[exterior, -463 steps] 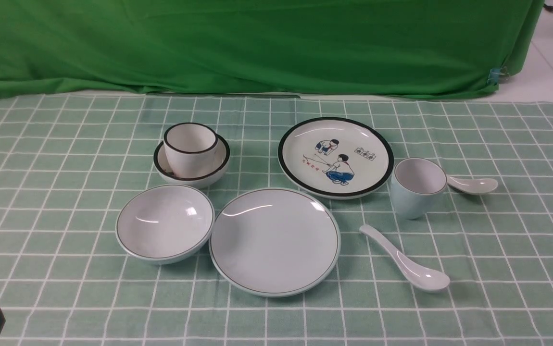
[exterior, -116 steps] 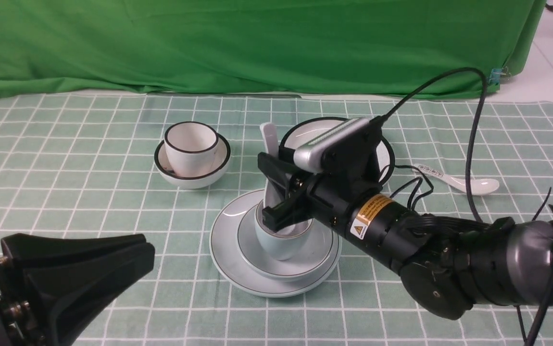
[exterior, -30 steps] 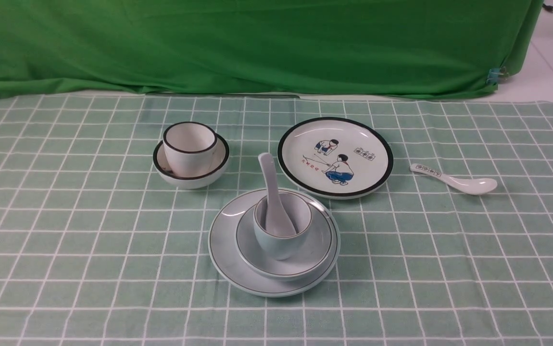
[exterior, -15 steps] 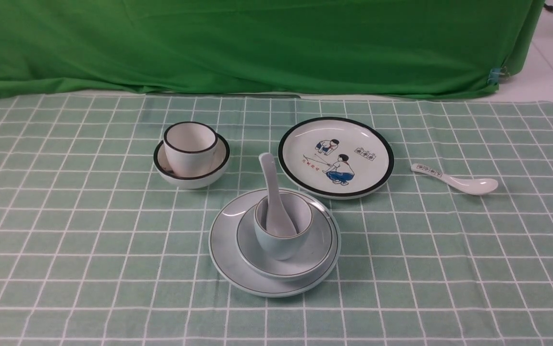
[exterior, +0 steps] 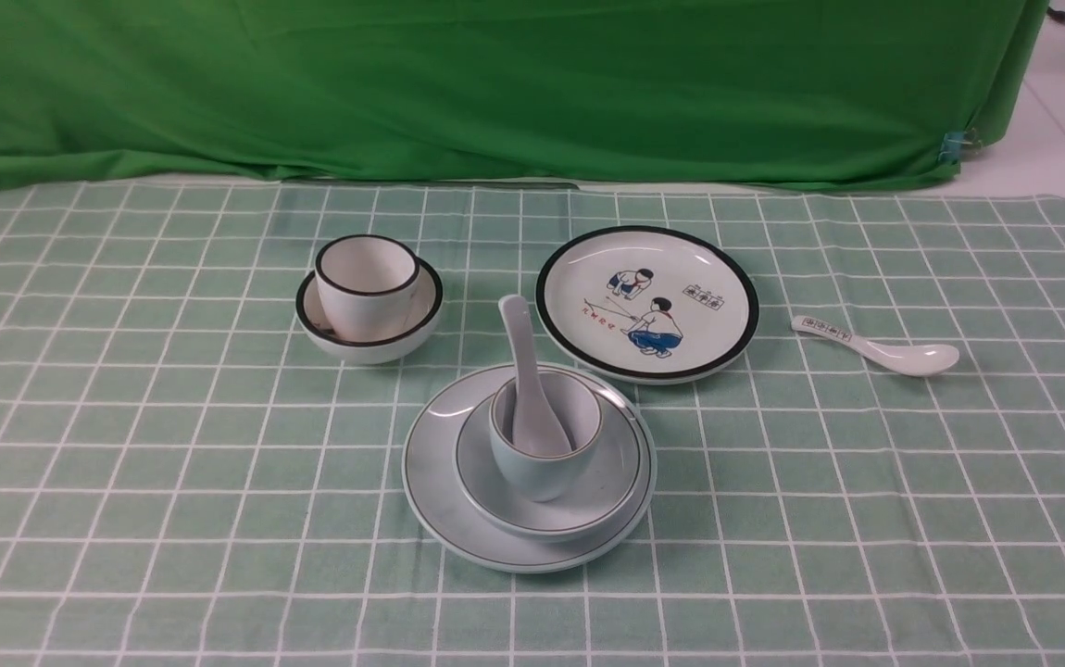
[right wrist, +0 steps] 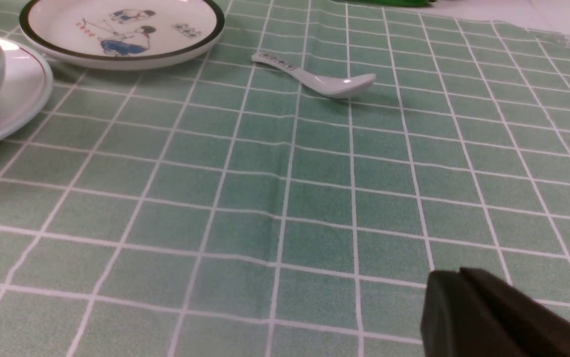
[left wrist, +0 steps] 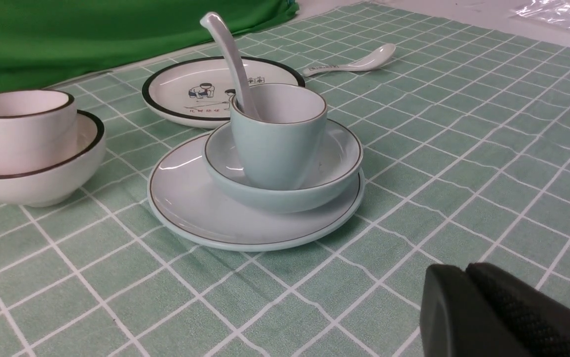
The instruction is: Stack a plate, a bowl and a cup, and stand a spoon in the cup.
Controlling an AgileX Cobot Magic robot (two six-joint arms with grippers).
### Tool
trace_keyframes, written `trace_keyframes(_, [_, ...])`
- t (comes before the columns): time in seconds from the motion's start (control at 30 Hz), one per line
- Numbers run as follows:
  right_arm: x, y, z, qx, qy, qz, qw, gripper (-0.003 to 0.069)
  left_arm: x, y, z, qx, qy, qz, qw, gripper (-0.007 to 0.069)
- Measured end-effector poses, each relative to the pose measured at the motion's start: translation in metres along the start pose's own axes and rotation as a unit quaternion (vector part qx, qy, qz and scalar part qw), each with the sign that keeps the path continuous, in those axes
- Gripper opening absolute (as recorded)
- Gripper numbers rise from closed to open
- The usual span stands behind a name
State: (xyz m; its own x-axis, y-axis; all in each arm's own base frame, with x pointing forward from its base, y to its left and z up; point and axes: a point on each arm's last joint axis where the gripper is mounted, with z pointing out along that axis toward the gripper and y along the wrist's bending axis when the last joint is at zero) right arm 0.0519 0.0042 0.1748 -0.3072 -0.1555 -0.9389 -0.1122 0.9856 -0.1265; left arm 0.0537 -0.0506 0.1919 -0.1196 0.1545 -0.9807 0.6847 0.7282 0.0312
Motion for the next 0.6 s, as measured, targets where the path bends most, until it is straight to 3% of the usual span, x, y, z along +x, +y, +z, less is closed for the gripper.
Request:
trace_keyframes(0.13, [0.000, 0.000, 0.000, 0.000, -0.001, 0.000, 1.000, 0.0035, -0.005, 0.004, -0.003, -0.027, -0.032, 0.010, 0.999, 0.0013])
trace_keyframes(0.2, [0.000, 0.000, 0.000, 0.000, -0.001, 0.000, 1.000, 0.0035, -0.009, 0.010, -0.006, -0.067, -0.061, 0.007, 0.996, 0.0013])
trace_keyframes(0.33, [0.000, 0.000, 0.000, 0.000, -0.001, 0.000, 1.000, 0.0043, -0.013, 0.025, -0.020, -0.197, -0.111, -0.014, 0.974, 0.0013])
trace_keyframes(0.5, [0.000, 0.000, 0.000, 0.000, -0.001, 0.000, 1.000, 0.0060, 0.002, 0.031, -0.026, -0.291, -0.044, -0.054, 0.954, 0.0013])
trace_keyframes(0.6, [0.000, 0.000, 0.000, 0.000, -0.001, 0.000, 1.000, 0.0066, 0.011, 0.031, -0.026, -0.308, -0.007, -0.096, 0.946, 0.0013])
